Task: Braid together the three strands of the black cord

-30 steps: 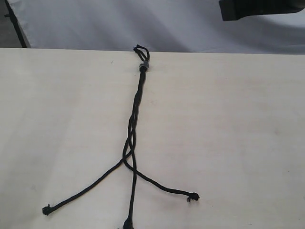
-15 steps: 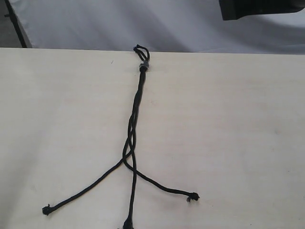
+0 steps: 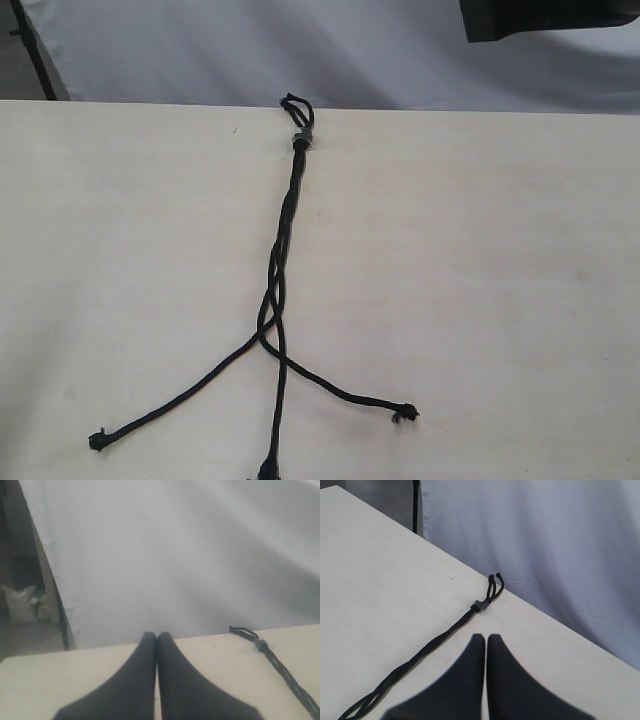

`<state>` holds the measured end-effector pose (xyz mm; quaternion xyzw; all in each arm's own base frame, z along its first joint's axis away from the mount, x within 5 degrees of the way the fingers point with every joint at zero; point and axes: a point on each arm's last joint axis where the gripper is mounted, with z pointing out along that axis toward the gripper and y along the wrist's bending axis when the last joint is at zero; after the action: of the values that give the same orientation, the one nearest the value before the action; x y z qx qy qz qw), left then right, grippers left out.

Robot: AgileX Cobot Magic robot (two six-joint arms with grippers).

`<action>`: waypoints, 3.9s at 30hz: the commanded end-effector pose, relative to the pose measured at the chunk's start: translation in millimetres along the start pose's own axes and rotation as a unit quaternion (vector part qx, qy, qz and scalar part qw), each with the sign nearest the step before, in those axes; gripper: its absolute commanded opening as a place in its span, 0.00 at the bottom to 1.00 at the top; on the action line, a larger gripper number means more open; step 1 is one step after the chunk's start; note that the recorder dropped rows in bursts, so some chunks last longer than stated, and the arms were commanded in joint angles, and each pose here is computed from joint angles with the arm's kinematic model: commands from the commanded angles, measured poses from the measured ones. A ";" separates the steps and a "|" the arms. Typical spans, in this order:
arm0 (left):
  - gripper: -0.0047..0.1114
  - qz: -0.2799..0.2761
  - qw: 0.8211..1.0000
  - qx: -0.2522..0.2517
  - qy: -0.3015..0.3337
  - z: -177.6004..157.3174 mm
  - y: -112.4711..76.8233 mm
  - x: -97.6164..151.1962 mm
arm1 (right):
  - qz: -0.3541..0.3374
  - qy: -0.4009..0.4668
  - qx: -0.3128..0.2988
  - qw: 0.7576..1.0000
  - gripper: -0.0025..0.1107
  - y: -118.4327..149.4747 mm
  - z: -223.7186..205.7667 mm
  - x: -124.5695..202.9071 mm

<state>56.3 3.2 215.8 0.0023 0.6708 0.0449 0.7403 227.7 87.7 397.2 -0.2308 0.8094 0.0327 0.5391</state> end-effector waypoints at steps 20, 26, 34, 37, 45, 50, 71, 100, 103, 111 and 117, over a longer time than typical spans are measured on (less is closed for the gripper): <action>0.04 -0.036 0.994 -0.046 0.090 -2.2 4.4 17.8 | 0.003 -0.005 0.004 1.000 0.04 -1.5 -1.2 -0.6; 0.04 -0.036 0.994 -0.046 0.090 -2.2 4.4 17.8 | 0.035 -0.023 0.000 0.999 0.04 -0.9 -2.0 -3.8; 0.04 -0.036 0.994 -0.046 0.090 -2.2 4.4 17.8 | 0.106 -0.015 -0.042 0.993 0.04 19.2 -25.1 41.6; 0.04 -0.036 0.994 -0.046 0.090 -2.2 4.4 17.8 | 0.118 -0.030 -0.042 0.992 0.04 25.2 -35.8 76.9; 0.04 -0.036 0.994 -0.046 0.090 -2.2 4.4 17.8 | 0.171 -0.098 -0.034 0.980 0.04 39.8 -55.2 169.3; 0.04 -0.036 0.994 -0.046 0.090 -2.2 4.4 17.8 | 0.171 -0.088 -0.035 0.981 0.04 46.7 -61.9 208.3; 0.04 -0.036 0.994 -0.046 0.090 -2.2 4.4 17.8 | 0.228 -0.169 0.208 0.936 0.04 26.3 -91.8 260.0; 0.04 -0.036 0.994 -0.046 0.090 -2.2 4.4 17.8 | 0.229 -0.139 0.203 0.942 0.04 28.6 -90.4 265.5; 0.04 -0.036 0.994 -0.046 0.090 -2.2 4.4 17.8 | 0.229 -0.139 0.203 0.942 0.04 28.6 -90.4 265.5; 0.04 -0.036 0.994 -0.046 0.090 -2.2 4.4 17.8 | 0.229 -0.139 0.203 0.942 0.04 28.6 -90.4 265.5; 0.04 -0.036 0.994 -0.046 0.090 -2.2 4.4 17.8 | 0.229 -0.139 0.203 0.942 0.04 28.6 -90.4 265.5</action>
<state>55.7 8.8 198.9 -0.0553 0.7323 0.0533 0.6767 56.1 -3.6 193.9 0.0850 0.7477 0.0277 0.6579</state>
